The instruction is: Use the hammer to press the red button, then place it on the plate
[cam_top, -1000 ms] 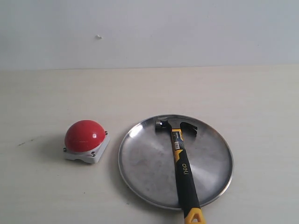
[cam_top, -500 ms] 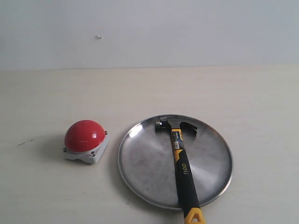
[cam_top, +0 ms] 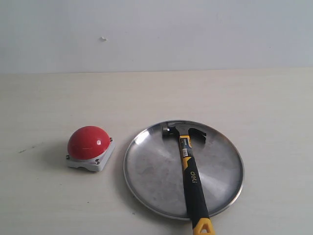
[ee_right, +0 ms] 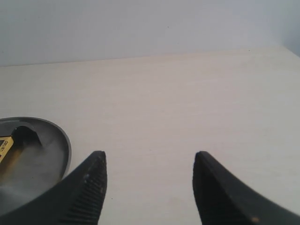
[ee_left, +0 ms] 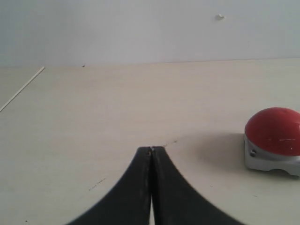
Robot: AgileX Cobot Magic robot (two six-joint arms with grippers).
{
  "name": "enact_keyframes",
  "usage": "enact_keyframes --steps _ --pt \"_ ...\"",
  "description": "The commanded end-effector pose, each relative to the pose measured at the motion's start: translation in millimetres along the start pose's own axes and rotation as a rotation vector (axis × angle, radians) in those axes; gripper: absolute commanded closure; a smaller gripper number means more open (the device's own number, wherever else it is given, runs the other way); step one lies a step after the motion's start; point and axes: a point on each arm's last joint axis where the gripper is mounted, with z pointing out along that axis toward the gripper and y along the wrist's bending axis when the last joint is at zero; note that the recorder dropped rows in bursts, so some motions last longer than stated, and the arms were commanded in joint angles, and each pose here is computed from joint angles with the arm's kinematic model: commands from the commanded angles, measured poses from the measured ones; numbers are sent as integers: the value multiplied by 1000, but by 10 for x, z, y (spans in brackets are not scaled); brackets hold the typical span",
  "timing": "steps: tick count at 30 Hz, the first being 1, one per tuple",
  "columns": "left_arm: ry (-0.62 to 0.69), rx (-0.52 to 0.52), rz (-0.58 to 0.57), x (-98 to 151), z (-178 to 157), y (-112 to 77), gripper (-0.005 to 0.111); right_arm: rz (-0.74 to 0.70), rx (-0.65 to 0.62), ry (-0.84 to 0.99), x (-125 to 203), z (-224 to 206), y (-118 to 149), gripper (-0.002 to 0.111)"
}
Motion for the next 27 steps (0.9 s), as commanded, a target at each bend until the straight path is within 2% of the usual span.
enact_keyframes --steps 1,6,11,13,17,27 --pt "42 7 -12 48 -3 -9 107 3 3 -14 -5 -1 -2 54" --pt "45 -34 -72 52 -3 27 107 1 4 -14 -5 -1 -2 54" --pt "49 -78 -274 64 -6 62 107 1 4 -14 -5 -1 -2 54" --pt "47 -84 -322 64 -6 66 107 1 4 -14 -5 -1 -2 54" --pt "46 -111 -252 65 -8 93 107 1 4 -14 -5 -1 -2 54" --pt "47 -111 -249 65 -8 93 107 1 4 -14 -5 -1 -2 54"
